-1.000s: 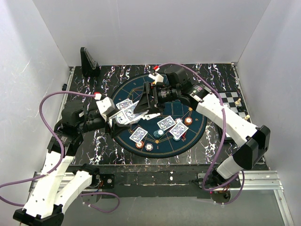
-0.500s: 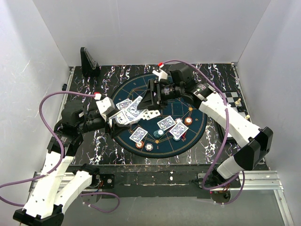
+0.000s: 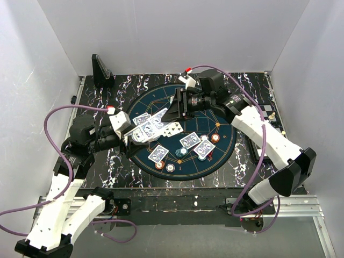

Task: Distribute texas hold em gaming equipment

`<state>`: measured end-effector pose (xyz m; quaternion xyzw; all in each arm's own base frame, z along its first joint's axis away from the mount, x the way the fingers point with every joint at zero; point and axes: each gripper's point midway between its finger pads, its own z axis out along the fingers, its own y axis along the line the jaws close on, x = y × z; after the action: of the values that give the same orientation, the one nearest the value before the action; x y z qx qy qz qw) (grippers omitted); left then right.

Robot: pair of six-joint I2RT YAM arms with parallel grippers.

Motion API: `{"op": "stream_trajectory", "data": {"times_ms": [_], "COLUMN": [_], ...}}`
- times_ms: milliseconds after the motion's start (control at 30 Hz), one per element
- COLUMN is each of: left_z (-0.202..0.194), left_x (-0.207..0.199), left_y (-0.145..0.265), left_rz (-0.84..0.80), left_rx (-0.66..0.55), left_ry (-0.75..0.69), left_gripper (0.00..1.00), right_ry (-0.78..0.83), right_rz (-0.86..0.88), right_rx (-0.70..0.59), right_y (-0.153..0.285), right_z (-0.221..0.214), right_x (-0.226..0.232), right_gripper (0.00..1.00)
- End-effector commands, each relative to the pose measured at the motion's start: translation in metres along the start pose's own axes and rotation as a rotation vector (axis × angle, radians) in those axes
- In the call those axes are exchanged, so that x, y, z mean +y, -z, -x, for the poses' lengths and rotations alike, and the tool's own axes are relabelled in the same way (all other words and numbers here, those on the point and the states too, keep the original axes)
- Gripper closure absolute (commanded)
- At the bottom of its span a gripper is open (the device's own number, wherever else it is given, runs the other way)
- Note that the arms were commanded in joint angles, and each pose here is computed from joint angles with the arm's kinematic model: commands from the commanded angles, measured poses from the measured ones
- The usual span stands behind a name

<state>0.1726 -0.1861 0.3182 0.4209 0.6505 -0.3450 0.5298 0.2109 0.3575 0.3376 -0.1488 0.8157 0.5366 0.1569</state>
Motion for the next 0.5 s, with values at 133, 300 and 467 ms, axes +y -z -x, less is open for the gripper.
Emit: {"op": "stream_trajectory", "data": {"times_ms": [133,300,467], "left_z": [0.012,0.012,0.012], "left_x": [-0.004,-0.004,-0.004], "left_y": [0.003,0.003,0.003], "left_rz": [-0.011,-0.013,-0.011], "left_rx": [-0.038,-0.037,-0.038], "left_ry": [-0.04,-0.038,-0.04], "left_gripper": [1.0,1.0,1.0], "right_ry": [0.086,0.085,0.082], "right_rz": [0.053,0.051,0.049], "right_rx": [-0.112,-0.125,-0.133], "right_y": [0.031,0.035,0.036], "right_z": [0.023,0.026,0.029], "right_x": [0.031,0.031,0.028], "right_gripper": [0.58,0.66,0.76]}}
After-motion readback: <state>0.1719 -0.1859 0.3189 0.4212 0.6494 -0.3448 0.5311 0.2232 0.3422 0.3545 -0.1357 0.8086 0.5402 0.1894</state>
